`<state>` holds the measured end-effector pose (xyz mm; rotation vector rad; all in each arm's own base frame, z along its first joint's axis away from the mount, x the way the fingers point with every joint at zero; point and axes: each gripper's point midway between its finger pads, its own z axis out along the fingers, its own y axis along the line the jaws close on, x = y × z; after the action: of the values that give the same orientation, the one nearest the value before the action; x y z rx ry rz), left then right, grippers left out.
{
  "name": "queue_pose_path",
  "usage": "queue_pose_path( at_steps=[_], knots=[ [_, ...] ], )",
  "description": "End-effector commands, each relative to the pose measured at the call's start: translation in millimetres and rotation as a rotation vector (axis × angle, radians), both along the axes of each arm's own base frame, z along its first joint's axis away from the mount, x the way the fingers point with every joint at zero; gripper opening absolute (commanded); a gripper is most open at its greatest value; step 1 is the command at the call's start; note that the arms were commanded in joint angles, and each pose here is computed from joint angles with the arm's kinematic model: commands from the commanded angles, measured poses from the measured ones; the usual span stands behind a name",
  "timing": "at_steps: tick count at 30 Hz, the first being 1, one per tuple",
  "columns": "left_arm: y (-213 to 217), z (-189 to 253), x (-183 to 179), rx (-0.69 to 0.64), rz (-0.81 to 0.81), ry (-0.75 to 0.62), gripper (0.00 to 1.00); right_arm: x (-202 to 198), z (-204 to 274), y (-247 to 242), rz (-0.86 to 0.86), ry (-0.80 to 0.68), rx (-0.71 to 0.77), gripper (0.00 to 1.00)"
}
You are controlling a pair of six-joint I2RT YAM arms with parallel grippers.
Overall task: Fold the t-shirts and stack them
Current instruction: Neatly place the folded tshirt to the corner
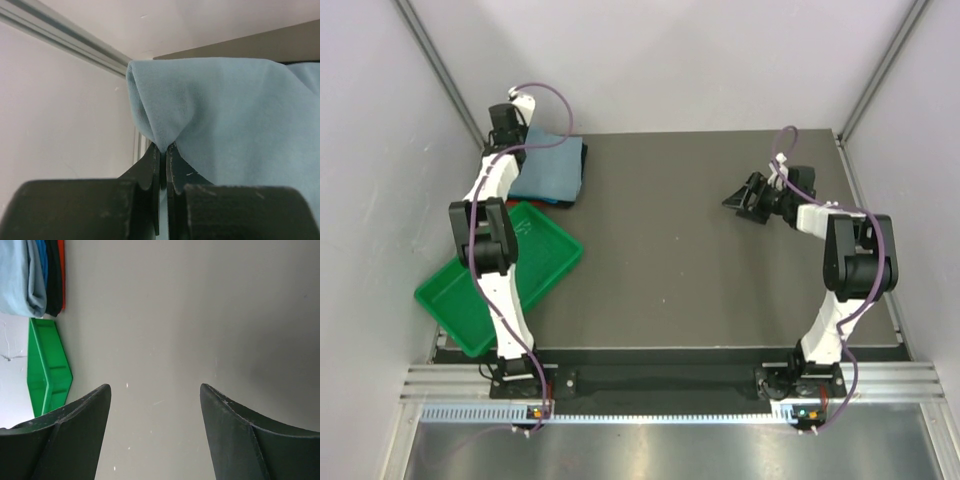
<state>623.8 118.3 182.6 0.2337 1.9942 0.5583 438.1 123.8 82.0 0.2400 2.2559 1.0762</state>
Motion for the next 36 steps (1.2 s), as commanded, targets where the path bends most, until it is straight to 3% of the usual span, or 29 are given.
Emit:
queue_pose_path(
  at_steps=[1, 4, 8, 14, 18, 22, 27, 32, 36],
  knots=[
    [22.2, 52.5, 16.8, 0.033, 0.110, -0.175, 0.05, 16.3, 10.9, 3.9, 0.019, -0.071, -0.002, 0.72],
    [35.3, 50.2, 13.9, 0.050, 0.206, -0.177, 0.37, 17.4, 7.3, 3.6, 0.015, -0.063, -0.002, 0.72],
    [46.4, 54.2, -0.4, 0.031, 0.315, -0.177, 0.53, 13.8, 8.9, 18.0, 0.046, -0.062, 0.004, 0.73],
    [17.6, 68.4, -13.9, -0.124, 0.267, -0.156, 0.55, 7.4, 16.2, 17.8, 0.048, -0.066, -0.010, 0.73],
    [-22.1, 53.4, -36.0, -0.297, 0.167, -0.049, 0.55, 1.3, 22.9, 18.2, 0.047, -0.073, -0.009, 0.73],
    [-29.8, 47.0, -57.2, -0.380, 0.194, -0.037, 0.55, -5.1, 31.8, 20.7, 0.057, -0.084, -0.016, 0.73],
    [-30.4, -5.3, -74.6, -0.378, 0.220, 0.060, 0.55, -11.5, 35.0, 23.7, 0.066, -0.085, -0.013, 0.73],
    [-11.6, -52.9, -81.7, -0.295, 0.299, 0.128, 0.54, -16.0, 36.3, 21.2, 0.073, -0.083, -0.035, 0.74],
    [0.5, -53.4, -75.8, -0.255, 0.331, 0.115, 0.55, -17.9, 42.3, 20.8, 0.073, -0.087, -0.038, 0.74]
  ],
)
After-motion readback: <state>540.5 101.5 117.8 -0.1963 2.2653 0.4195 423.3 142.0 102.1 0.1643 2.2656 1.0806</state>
